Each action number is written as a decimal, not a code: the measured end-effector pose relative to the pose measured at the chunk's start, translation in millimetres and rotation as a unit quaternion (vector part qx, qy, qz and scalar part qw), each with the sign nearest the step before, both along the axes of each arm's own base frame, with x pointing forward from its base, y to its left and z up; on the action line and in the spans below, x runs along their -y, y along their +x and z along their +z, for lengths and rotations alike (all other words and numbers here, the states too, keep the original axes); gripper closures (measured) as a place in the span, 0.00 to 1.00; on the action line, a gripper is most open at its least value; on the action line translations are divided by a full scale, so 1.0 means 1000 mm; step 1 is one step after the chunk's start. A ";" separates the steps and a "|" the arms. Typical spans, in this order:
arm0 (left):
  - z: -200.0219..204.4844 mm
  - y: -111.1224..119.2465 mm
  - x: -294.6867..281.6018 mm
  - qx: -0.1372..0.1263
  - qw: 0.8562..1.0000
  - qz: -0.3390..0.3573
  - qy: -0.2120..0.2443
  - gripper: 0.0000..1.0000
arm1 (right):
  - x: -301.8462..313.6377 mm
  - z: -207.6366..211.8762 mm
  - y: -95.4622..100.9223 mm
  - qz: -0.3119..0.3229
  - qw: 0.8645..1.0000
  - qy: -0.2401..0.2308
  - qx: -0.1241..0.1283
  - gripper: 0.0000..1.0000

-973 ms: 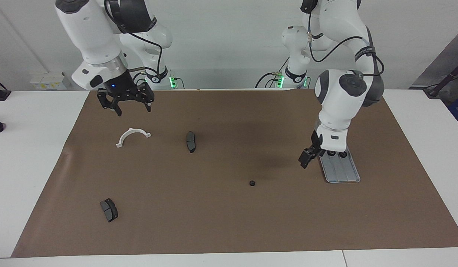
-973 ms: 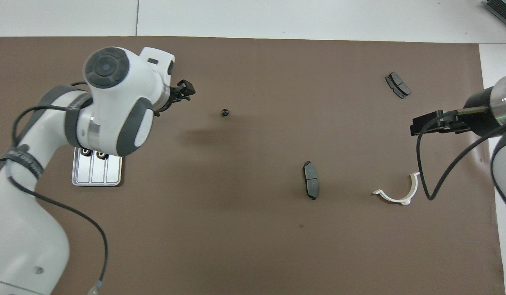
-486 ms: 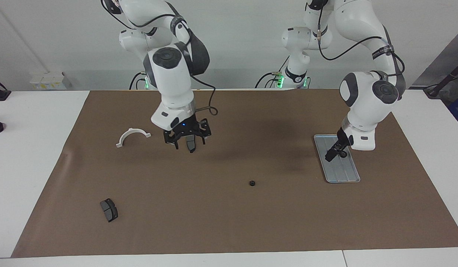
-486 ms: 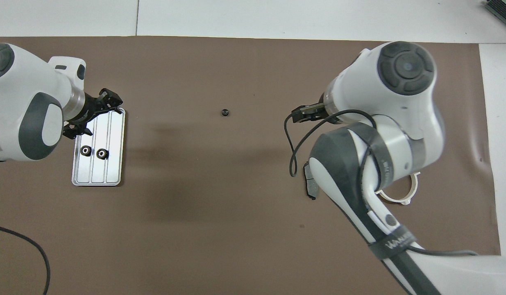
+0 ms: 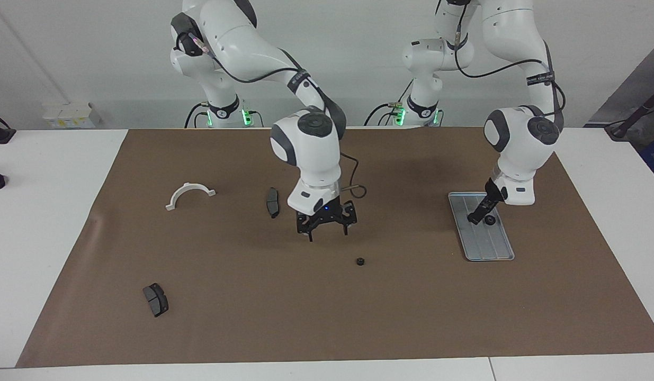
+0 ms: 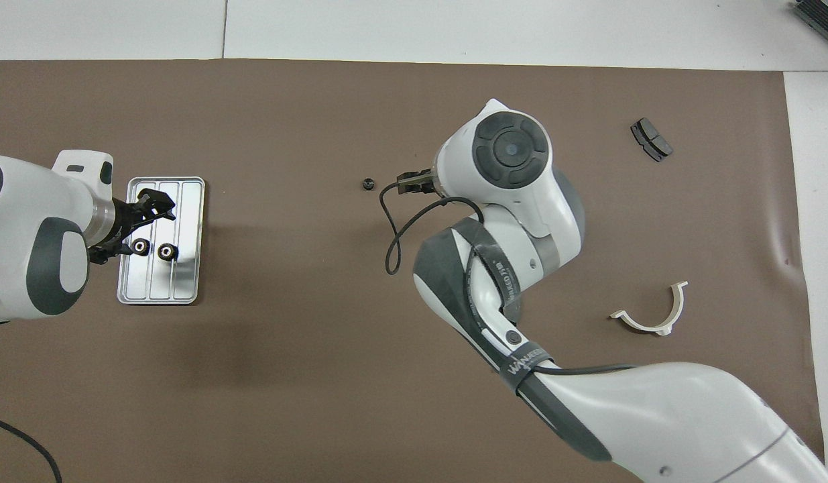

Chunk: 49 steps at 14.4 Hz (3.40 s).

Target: Place bearing gear from tray to pile

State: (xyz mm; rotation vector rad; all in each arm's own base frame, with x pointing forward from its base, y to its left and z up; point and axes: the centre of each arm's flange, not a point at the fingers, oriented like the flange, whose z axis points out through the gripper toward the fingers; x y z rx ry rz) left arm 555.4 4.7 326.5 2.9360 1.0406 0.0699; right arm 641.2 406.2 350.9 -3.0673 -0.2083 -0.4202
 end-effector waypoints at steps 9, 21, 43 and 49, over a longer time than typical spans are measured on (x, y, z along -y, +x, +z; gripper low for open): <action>-0.021 -0.013 0.007 0.016 0.999 0.031 -0.002 0.44 | -0.035 -0.067 0.010 0.029 0.999 0.018 0.033 0.00; -0.023 -0.014 0.005 0.018 1.000 0.006 0.000 0.66 | -0.059 -0.071 -0.001 0.040 0.999 -0.017 0.027 0.35; 0.090 0.043 0.098 0.039 0.996 -0.081 -0.004 0.66 | -0.032 -0.064 0.025 0.009 0.999 -0.002 0.050 0.76; 0.080 0.040 0.190 0.096 0.985 -0.146 -0.016 0.66 | 0.053 -0.019 0.069 -0.005 0.998 -0.041 0.037 0.76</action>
